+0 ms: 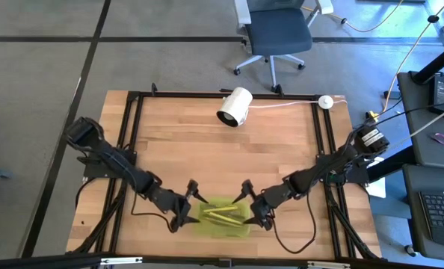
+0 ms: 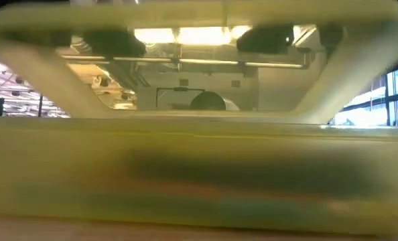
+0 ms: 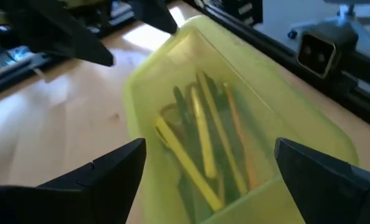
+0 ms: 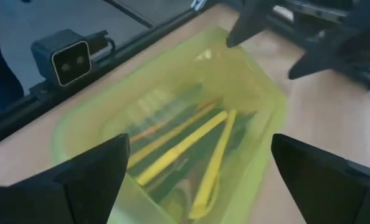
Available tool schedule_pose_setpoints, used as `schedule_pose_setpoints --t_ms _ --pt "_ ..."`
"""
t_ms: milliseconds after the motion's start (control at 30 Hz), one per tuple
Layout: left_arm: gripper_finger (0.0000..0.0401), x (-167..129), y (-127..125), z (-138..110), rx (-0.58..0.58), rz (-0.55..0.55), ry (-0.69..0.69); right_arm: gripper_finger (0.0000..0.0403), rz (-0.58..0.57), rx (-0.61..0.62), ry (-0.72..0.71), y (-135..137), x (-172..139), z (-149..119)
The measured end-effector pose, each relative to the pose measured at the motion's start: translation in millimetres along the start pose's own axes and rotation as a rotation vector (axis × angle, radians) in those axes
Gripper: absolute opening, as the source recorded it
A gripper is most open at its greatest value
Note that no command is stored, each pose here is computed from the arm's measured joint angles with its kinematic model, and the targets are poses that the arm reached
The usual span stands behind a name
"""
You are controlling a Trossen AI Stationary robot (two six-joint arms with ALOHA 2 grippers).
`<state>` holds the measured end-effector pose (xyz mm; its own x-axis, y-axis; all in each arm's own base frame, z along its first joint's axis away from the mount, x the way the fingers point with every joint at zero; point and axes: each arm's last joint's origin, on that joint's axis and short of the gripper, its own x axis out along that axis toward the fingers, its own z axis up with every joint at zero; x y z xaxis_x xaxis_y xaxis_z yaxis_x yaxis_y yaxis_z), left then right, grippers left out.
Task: Pick & place school supplies into a supply box
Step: Close the yellow supply box
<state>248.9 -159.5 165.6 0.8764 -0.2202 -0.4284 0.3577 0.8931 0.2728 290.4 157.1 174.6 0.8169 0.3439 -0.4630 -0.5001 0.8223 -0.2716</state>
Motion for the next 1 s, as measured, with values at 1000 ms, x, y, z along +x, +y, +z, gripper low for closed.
schedule_pose_setpoints --t_ms 1000 --pt "0.0348 37 -12 -9 -0.212 -0.027 0.107 0.0393 0.062 0.272 0.04 14 13 -12"
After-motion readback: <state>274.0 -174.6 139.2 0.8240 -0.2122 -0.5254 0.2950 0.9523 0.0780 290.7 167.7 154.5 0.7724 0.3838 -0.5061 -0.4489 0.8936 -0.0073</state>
